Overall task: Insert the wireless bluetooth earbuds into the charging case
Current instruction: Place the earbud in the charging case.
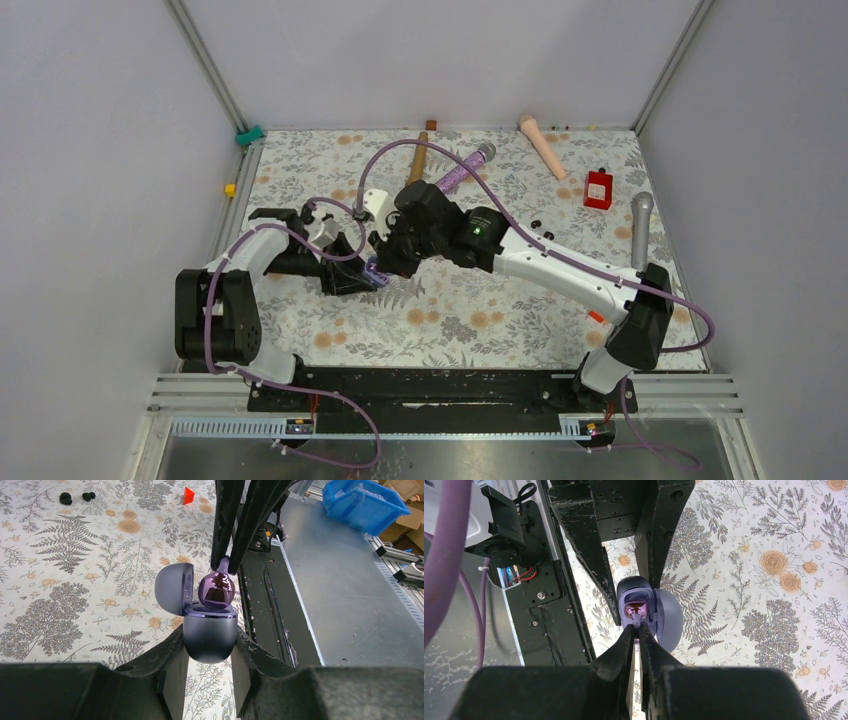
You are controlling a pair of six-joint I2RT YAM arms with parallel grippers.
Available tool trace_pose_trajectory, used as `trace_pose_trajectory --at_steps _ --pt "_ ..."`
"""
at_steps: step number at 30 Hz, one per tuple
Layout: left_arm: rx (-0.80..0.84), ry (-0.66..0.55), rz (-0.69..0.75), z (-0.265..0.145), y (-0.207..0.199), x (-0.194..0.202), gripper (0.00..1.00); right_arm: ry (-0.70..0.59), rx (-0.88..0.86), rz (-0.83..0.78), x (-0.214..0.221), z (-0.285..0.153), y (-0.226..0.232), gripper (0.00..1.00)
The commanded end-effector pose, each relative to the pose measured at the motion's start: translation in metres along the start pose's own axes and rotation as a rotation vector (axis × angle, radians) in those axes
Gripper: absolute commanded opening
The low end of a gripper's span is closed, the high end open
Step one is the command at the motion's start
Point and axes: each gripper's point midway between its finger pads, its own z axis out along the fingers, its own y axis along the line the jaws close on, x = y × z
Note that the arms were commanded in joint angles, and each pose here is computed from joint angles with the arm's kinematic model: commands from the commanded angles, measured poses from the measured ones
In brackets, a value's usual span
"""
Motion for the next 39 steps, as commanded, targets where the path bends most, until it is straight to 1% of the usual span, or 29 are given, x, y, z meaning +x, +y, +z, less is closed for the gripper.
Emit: trace_pose_trajectory --at_steps 1,19,29,33,39 --pt "-0.025 -0.092 0.043 0.004 -0.003 -0.022 0.0 -0.005 0.007 0.004 -0.005 0.006 0.0 0.0" --pt "-0.011 -0.082 0.048 0.006 -0.006 -0.022 0.0 0.023 -0.027 0.037 0.0 0.021 0.005 0.0" --pt "-0.012 -0.082 0.056 0.006 -0.007 -0.023 0.0 0.043 -0.035 0.017 0.005 0.029 0.012 0.0" --pt "-0.012 -0.081 0.055 0.005 -0.008 -0.023 0.0 0.042 -0.027 0.002 0.0 0.022 0.011 0.1" --pt "-0.015 -0.081 0.058 0.005 -0.007 -0.024 0.0 0.011 -0.038 -0.043 -0.017 -0.006 0.018 0.25"
